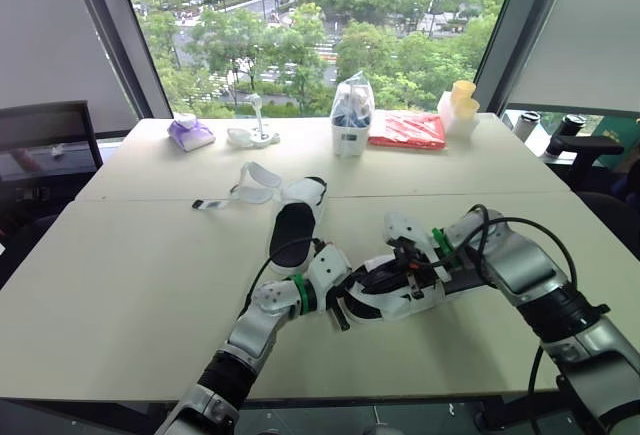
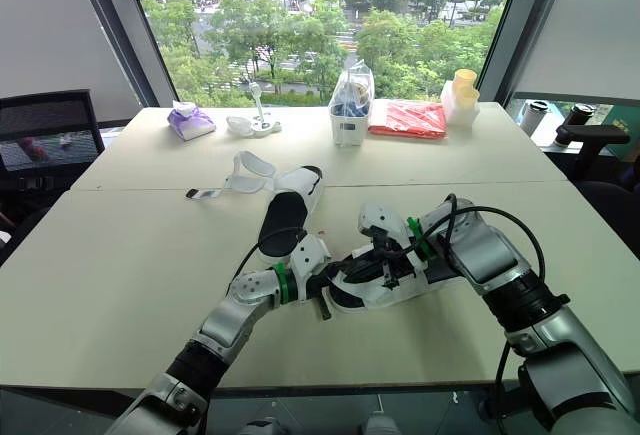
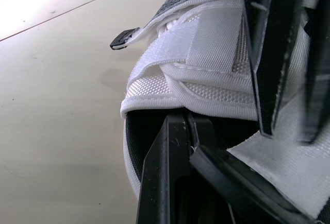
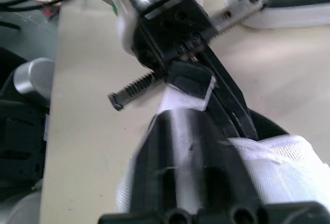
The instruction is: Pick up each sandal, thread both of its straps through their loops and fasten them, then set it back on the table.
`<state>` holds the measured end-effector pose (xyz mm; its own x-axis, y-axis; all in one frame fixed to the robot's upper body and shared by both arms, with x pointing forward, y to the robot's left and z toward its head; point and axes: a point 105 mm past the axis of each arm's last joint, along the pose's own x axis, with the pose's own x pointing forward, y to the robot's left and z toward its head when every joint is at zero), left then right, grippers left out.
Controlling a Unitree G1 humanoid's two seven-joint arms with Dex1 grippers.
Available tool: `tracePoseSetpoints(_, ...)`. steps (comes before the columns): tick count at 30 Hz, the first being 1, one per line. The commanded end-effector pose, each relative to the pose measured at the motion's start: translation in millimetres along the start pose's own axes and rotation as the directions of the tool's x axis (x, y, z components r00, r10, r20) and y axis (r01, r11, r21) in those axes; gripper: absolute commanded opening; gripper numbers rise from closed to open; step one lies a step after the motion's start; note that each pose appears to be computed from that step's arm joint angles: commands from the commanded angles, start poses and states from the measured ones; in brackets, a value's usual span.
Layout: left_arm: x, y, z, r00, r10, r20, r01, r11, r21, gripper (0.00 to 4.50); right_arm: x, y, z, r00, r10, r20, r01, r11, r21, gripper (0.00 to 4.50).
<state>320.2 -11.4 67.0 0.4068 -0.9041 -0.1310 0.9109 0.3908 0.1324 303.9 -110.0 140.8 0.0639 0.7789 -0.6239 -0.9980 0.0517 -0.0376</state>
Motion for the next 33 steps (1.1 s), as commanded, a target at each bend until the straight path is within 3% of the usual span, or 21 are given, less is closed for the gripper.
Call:
tracePoseSetpoints(1,-6,-11,-39,0.991,-0.024,-0.133,0.016,0.998,-0.061,0.0,-7,1,8,0.998,-0.059,0.007,0.059,0.996,-0.064,2.46)
tracePoseSetpoints(4,-5,-11,-39,0.991,-0.026,-0.133,0.018,0.998,-0.065,0.0,-1,3,3,0.996,-0.086,-0.021,0.084,0.992,-0.092,4.03)
tracePoseSetpoints(13,-5,-10,-39,0.991,-0.029,-0.133,0.019,0.997,-0.072,0.0,10,-1,-22,0.965,-0.205,-0.163,0.161,0.956,-0.245,4.03)
tracePoseSetpoints(19,-4,-10,-39,0.991,-0.029,-0.133,0.02,0.997,-0.073,0.0,10,-5,-19,0.964,-0.239,-0.115,0.22,0.963,-0.159,4.03)
tracePoseSetpoints(22,-4,-9,-39,0.991,-0.031,-0.133,0.021,0.997,-0.072,0.0,10,-3,-11,0.973,-0.225,-0.055,0.219,0.972,-0.089,3.18)
tracePoseSetpoints(26,-3,-9,-40,0.991,-0.031,-0.133,0.022,0.997,-0.072,0.0,9,-2,-11,0.976,-0.215,-0.031,0.214,0.976,-0.043,1.13)
tracePoseSetpoints(31,-3,-8,-40,0.991,-0.031,-0.134,0.021,0.997,-0.073,0.0,8,-1,-4,0.979,-0.203,0.02,0.203,0.979,0.01,1.0)
tracePoseSetpoints(32,-3,-8,-40,0.99,-0.03,-0.134,0.02,0.997,-0.074,0.0,6,0,0,0.98,-0.192,0.045,0.191,0.981,0.027,0.86)
tracePoseSetpoints(33,-4,-8,-41,0.99,-0.029,-0.135,0.019,0.997,-0.074,0.0,4,2,3,0.981,-0.18,0.071,0.177,0.983,0.05,0.4)
